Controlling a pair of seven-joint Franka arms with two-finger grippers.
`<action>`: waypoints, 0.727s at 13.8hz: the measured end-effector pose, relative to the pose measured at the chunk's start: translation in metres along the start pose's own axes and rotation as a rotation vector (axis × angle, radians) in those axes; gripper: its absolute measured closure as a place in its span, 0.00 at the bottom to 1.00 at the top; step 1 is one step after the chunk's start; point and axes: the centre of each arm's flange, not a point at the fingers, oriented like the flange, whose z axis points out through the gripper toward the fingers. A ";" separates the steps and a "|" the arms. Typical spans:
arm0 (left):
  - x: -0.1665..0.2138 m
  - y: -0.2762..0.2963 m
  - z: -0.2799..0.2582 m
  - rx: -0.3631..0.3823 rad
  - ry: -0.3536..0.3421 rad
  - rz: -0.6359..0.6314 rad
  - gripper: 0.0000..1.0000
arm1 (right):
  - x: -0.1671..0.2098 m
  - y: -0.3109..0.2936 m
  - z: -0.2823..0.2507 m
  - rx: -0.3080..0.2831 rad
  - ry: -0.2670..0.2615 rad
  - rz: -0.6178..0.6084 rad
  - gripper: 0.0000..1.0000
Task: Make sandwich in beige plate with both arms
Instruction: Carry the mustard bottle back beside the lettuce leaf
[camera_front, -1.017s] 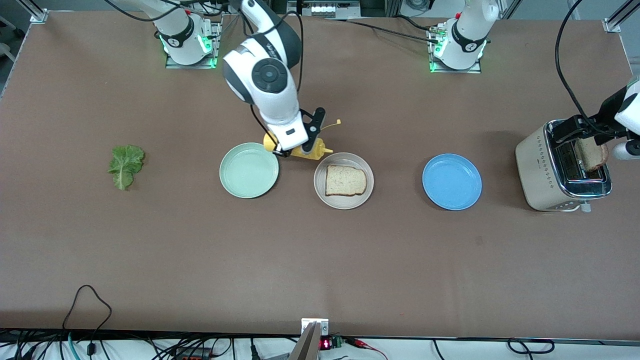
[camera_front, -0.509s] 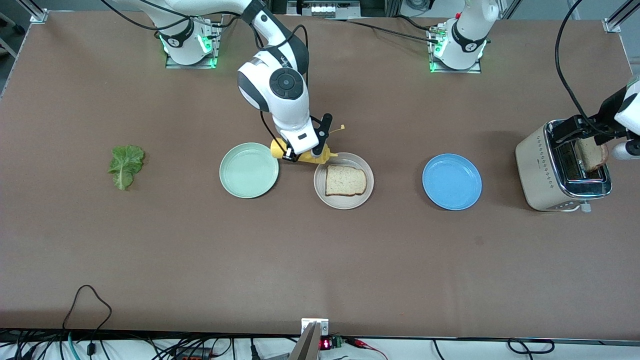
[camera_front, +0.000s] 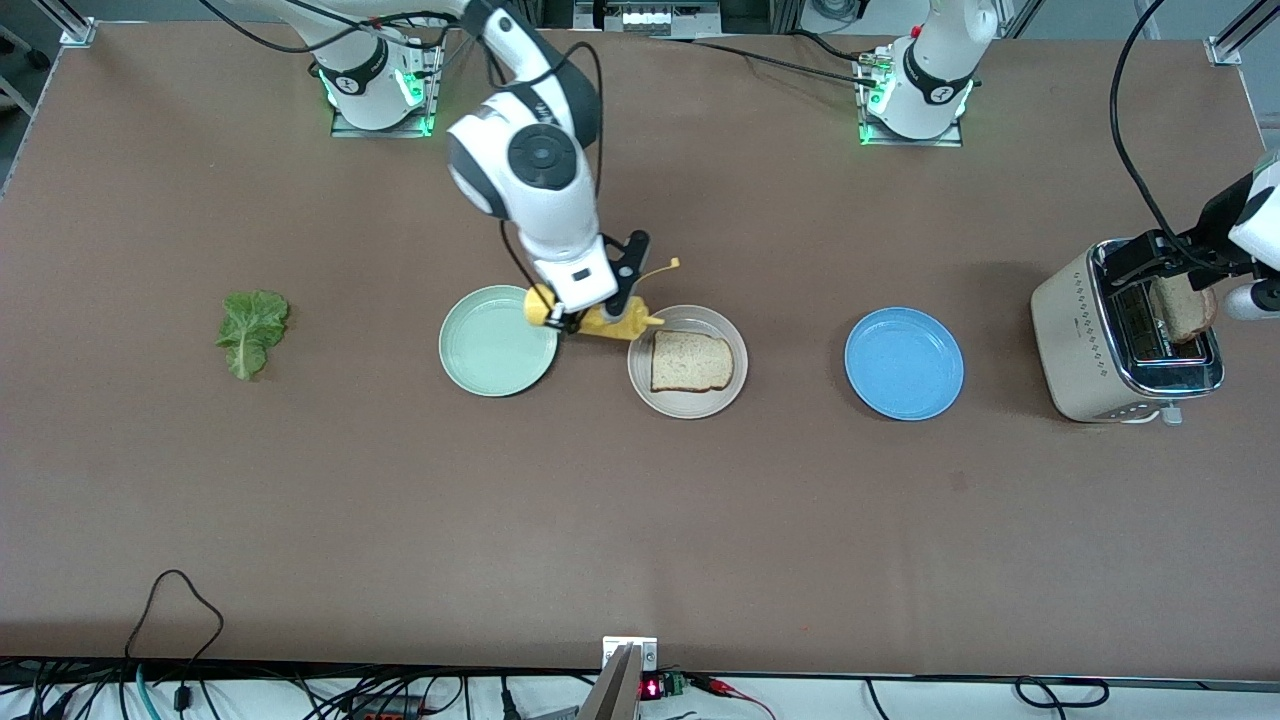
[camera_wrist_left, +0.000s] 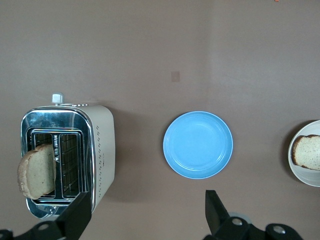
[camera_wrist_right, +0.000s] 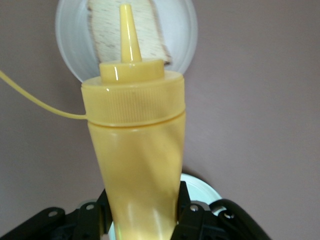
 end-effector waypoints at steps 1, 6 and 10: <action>0.000 0.000 0.000 0.000 0.000 0.000 0.00 | -0.014 0.016 -0.010 0.014 0.019 -0.007 0.49; 0.000 0.000 0.000 0.000 0.000 0.000 0.00 | -0.107 0.083 -0.039 0.126 0.057 -0.116 0.53; 0.000 0.000 0.000 0.000 0.000 0.000 0.00 | -0.207 0.129 -0.039 0.196 0.159 -0.225 0.54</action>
